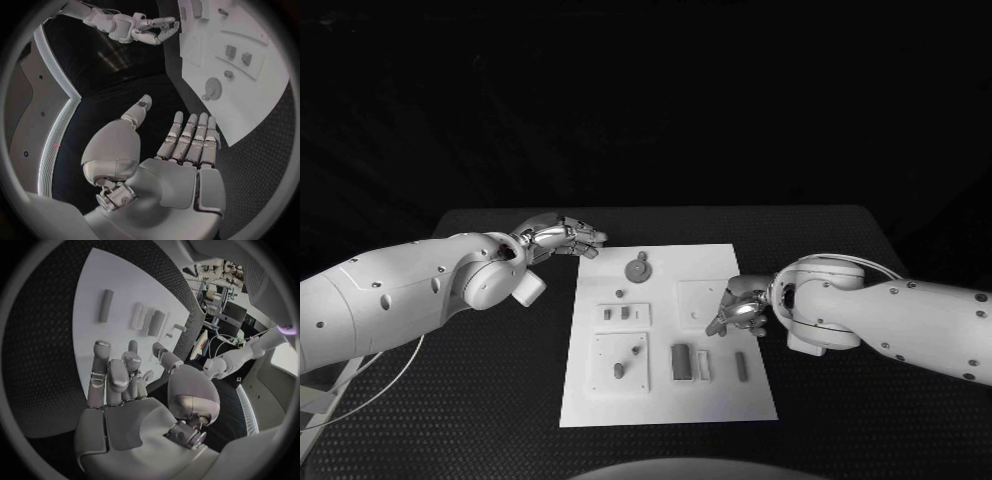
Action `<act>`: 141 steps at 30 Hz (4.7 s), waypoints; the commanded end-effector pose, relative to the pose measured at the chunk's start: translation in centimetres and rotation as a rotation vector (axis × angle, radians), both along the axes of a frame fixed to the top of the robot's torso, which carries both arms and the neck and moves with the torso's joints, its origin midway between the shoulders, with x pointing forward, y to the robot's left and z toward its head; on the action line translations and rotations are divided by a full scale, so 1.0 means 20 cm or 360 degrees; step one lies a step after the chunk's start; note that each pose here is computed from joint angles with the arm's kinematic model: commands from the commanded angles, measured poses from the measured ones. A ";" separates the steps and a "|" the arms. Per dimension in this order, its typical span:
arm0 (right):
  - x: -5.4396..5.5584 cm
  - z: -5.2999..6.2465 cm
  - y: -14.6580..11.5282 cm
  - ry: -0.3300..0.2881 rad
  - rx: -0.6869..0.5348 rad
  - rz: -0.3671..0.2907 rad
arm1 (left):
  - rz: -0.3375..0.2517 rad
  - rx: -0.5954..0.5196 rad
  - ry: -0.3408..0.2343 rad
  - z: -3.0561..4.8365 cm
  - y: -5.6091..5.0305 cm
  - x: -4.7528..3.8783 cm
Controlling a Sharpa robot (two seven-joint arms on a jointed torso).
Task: Assemble the parts on the task board
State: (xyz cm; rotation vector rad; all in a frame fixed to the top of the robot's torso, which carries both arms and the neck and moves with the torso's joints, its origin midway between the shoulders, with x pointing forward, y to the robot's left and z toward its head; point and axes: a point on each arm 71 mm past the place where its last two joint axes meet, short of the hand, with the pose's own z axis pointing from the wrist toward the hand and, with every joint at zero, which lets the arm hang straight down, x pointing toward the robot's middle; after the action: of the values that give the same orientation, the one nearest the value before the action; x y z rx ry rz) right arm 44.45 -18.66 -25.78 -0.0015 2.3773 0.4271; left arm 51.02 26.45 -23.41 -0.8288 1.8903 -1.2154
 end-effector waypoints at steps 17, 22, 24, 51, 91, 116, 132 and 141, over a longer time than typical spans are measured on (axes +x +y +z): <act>-0.06 -0.07 -0.22 0.0150 -0.0173 -0.0076 | -0.0023 -0.0013 -0.0006 0.006 0.00 -0.005; -0.10 -0.13 -0.21 0.0166 -0.0196 -0.0052 | -0.0024 -0.0014 -0.0007 0.006 0.00 -0.005; -0.11 -0.16 -0.20 0.0165 -0.0211 -0.0037 | -0.0026 -0.0015 -0.0007 0.007 0.00 -0.006; -0.16 -0.31 -0.13 0.0165 -0.0337 0.0094 | -0.0033 -0.0013 0.0004 0.004 0.00 -0.007; -0.24 -0.42 -0.04 0.0072 -0.0489 0.0311 | -0.0033 -0.0012 0.0008 0.005 0.01 -0.012; -0.20 -0.31 -0.06 0.0285 0.0108 -0.0232 | -0.0037 -0.0008 0.0017 0.002 0.00 -0.011; -0.21 -0.29 -0.02 0.0238 0.0154 -0.0230 | -0.0040 -0.0007 0.0016 0.002 0.00 -0.011; -0.20 -0.27 -0.01 0.0175 0.0185 -0.0256 | -0.0042 -0.0006 0.0016 0.001 0.00 -0.010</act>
State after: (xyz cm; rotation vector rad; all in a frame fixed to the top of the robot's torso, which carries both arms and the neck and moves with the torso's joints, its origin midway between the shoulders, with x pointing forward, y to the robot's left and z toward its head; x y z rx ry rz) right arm 40.35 -18.95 -31.33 0.2568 2.4673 0.4905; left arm 50.84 26.70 -23.47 -0.8306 1.9062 -1.2149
